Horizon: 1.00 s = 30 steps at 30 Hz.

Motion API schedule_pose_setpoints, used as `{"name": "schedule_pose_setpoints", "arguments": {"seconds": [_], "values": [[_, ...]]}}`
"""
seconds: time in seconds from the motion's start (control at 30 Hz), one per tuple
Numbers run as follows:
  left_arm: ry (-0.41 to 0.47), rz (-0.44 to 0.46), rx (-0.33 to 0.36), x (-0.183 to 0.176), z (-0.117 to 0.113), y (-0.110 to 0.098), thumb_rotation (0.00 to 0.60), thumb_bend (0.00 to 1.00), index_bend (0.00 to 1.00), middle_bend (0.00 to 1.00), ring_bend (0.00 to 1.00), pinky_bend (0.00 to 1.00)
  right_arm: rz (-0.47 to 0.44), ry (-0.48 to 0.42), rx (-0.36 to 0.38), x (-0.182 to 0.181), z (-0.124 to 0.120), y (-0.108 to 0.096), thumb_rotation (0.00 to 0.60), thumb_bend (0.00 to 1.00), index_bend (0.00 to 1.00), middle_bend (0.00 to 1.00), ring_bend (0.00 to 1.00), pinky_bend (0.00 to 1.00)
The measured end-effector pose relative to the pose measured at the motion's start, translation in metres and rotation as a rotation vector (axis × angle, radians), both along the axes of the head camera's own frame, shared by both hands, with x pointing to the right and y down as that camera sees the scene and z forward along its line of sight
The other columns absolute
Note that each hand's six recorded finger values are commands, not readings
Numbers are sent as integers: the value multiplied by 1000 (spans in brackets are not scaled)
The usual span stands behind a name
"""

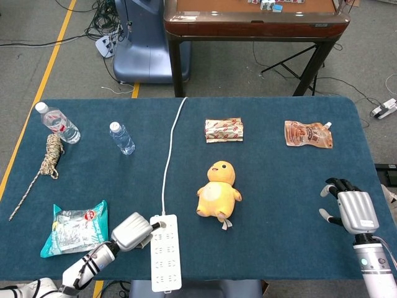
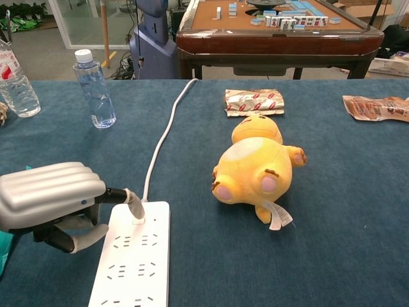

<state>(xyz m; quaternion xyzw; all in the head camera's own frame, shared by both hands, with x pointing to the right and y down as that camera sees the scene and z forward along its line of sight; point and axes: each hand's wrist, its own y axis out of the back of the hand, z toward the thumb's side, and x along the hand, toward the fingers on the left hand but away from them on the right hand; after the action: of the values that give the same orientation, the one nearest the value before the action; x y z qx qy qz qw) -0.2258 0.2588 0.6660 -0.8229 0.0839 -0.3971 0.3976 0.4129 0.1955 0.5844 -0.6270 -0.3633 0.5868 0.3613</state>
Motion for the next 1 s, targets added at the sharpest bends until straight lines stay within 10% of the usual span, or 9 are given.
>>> {"name": "schedule_pose_setpoints", "arguments": {"seconds": [1.0], "values": [[-44,16,12,1,5,2,600,580,338,1000,991,1000,17,-8,-7,5,4,3,600,144,461,291,251,429]]}}
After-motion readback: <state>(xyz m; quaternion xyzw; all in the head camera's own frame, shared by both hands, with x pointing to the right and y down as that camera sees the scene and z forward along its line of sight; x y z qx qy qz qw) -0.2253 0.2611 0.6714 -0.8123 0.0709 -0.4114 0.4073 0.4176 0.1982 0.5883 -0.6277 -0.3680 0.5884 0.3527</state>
